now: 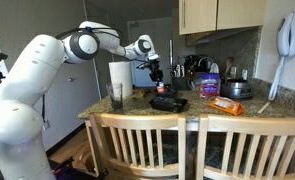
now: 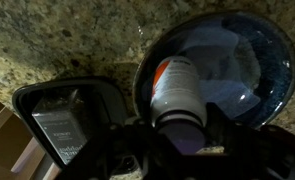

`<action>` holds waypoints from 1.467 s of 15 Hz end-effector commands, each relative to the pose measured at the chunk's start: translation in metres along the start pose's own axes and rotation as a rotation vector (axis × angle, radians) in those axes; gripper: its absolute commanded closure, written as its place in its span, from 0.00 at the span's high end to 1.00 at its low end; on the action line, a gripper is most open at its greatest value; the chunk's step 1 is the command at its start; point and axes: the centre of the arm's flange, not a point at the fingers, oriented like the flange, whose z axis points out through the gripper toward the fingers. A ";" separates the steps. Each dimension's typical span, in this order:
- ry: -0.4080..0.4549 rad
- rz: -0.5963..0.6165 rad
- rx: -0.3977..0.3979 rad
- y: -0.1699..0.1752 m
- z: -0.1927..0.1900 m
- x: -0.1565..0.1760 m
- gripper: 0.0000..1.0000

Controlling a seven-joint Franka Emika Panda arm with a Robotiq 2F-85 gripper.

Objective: Put the white bottle in the bowl, remove the white bottle from the bowl and put it on the countertop

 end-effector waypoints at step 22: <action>0.234 0.446 0.297 0.008 -0.116 -0.012 1.00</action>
